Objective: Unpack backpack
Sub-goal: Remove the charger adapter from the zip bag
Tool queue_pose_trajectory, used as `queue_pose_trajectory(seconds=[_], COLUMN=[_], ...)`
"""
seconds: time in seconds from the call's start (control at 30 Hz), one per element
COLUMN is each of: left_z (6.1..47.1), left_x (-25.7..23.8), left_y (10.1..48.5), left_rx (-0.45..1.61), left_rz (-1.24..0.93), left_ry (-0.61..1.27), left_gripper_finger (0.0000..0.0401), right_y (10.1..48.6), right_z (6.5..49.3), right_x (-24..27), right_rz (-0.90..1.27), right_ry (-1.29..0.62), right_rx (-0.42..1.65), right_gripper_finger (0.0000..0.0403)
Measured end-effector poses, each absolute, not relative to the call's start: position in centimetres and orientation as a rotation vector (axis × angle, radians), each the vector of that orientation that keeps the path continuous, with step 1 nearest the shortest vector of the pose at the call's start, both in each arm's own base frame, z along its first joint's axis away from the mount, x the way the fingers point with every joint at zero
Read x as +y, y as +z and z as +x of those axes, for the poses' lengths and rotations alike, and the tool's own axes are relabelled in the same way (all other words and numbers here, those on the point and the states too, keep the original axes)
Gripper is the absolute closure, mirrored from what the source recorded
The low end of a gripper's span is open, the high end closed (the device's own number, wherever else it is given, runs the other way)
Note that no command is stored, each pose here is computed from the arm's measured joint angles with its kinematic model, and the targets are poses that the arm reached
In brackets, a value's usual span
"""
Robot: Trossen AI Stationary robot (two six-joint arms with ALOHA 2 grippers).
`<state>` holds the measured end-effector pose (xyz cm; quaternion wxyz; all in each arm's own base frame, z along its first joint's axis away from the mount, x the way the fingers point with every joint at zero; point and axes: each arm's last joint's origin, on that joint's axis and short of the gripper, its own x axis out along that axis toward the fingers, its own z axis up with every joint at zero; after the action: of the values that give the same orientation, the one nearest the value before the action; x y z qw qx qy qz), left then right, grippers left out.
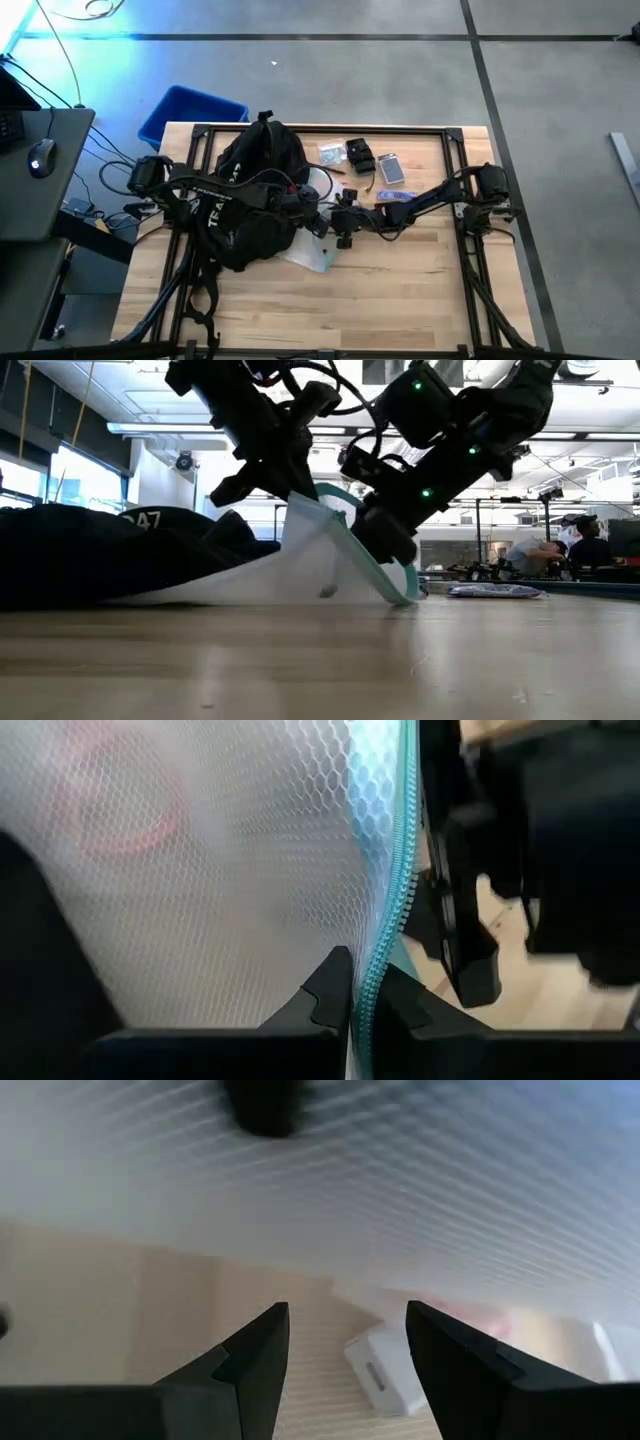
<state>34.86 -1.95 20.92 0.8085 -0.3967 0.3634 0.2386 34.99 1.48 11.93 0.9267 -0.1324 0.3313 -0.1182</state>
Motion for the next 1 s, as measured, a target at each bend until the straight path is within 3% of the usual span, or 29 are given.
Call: queue_pose_trajectory(seconds=[0.2, 0.53, 1.0], left_z=[34.5, 34.5, 34.5], left_x=[-1.9, -1.9, -2.1], left_y=[21.0, 21.0, 21.0], left_rx=[0.825, 0.817, 0.853], left_rz=[-0.846, -0.850, -0.831], left_ry=[0.550, 0.577, 0.504], left_gripper_finger=[0.0401, 0.0401, 0.0401], right_y=[11.4, 11.6, 8.3], right_z=[34.5, 34.9, 36.1], right_x=[-1.0, -2.6, -3.8], right_rz=[-0.065, 0.107, 0.209], right_ry=[-0.383, -0.357, -0.482], right_rx=[0.730, 0.669, 0.544], right_gripper_finger=[0.0197, 0.0092, 0.0088])
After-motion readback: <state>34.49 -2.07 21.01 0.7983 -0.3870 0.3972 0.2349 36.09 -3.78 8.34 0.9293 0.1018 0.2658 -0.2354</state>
